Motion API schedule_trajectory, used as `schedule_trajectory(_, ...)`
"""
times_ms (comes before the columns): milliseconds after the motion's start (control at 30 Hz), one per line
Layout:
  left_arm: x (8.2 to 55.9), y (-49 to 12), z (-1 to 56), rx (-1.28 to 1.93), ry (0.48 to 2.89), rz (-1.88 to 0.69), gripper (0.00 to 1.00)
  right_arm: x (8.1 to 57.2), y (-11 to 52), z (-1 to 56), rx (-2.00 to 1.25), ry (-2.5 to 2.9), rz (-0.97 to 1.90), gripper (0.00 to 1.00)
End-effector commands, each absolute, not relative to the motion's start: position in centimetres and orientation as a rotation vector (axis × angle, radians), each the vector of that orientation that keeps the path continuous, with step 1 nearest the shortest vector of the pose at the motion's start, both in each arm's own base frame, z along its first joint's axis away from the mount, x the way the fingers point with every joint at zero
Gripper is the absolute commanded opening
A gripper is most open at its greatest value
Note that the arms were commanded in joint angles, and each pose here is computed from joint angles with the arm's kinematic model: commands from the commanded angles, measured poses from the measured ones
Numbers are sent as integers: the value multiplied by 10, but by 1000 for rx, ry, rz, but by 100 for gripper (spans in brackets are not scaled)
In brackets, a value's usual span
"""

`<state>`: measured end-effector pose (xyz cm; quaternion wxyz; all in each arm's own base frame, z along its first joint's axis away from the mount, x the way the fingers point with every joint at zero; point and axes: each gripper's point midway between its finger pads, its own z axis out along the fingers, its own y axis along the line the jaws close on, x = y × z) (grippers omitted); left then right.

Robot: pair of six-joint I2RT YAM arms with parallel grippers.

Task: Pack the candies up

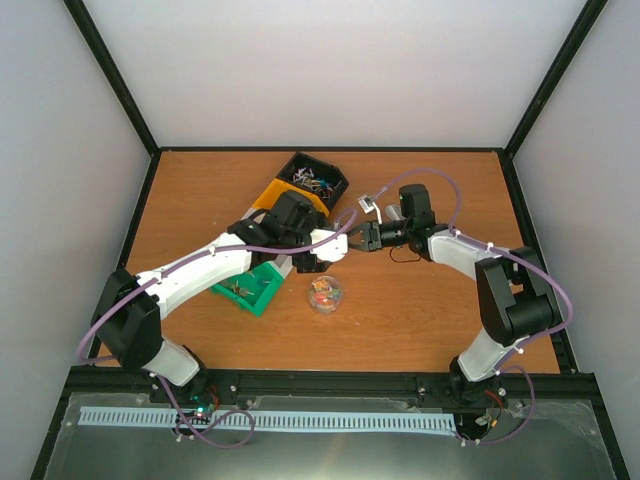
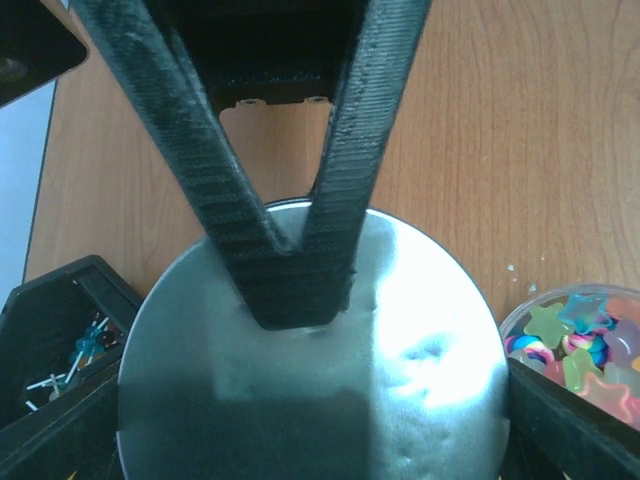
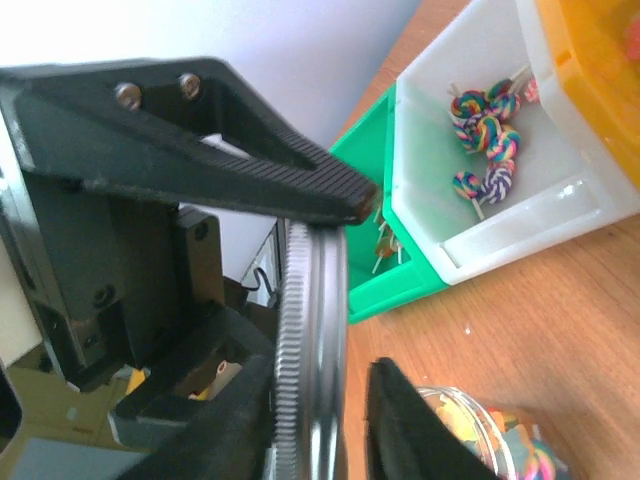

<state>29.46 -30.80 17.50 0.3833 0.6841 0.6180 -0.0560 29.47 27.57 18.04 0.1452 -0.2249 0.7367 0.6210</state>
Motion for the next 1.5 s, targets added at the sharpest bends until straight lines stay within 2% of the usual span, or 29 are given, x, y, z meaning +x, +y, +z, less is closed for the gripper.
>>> schedule_trajectory(0,281,-313,184,1768,1563,-225,79,292,277,170,-680,2170,1748,35)
schedule_trajectory(100,262,-306,167,1836,1633,-306,78,291,272,165,-724,2174,1660,59)
schedule_trajectory(167,249,-300,158,1863,1688,-374,76,292,266,160,-744,2178,1594,68)
schedule_trajectory(433,230,-287,137,1870,1856,-544,73,284,251,140,-789,2189,1482,78)
schedule_trajectory(700,226,-286,113,1890,1921,-580,73,265,246,116,-833,2236,1497,77)
schedule_trajectory(1467,225,-294,75,1901,1963,-557,74,245,258,81,-874,2349,1557,58)
